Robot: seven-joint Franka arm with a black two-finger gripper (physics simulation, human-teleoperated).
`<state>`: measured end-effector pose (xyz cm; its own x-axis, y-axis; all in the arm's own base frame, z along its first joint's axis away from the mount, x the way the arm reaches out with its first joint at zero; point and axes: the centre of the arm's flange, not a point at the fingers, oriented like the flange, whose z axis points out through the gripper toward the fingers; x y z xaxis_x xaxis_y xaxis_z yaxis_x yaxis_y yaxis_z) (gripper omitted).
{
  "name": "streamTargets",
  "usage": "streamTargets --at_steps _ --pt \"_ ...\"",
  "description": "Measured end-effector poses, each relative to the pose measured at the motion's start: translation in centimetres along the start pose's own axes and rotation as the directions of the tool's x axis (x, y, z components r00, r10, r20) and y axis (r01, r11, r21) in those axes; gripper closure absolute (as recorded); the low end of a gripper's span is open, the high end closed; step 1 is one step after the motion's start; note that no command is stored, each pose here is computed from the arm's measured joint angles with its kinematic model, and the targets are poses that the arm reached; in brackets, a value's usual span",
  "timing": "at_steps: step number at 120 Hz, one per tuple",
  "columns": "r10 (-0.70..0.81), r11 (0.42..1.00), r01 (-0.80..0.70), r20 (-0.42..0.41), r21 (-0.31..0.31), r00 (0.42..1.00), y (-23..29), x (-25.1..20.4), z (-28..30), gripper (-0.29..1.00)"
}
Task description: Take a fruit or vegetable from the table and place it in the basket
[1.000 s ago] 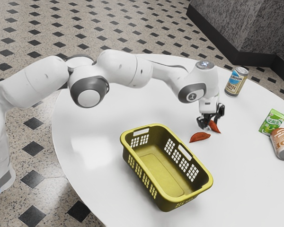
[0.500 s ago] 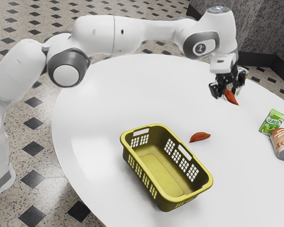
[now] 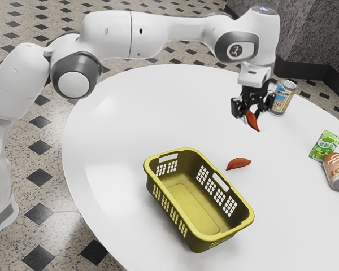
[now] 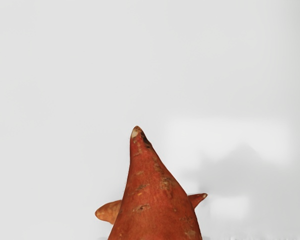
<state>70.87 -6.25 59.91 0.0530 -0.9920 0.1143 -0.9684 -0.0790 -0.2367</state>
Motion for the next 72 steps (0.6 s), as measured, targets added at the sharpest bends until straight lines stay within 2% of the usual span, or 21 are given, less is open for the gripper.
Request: streamTargets --at_steps 18,32,45,59,72 --pt "0.014 1.000 -0.014 0.001 -0.018 1.000 0.3 0.2 0.2 0.53" --pt "0.005 1.000 -0.005 0.015 -0.009 1.000 1.3 -1.1 -2.3 0.53" --pt "-0.004 0.999 0.005 0.024 -0.052 1.000 8.0 -2.6 -4.1 0.53" --pt "0.014 0.999 -0.013 0.019 -0.051 1.000 14.2 -2.4 -5.7 0.53" --pt "0.099 0.993 -0.099 -0.003 -0.062 0.995 17.8 1.9 -5.2 0.53"
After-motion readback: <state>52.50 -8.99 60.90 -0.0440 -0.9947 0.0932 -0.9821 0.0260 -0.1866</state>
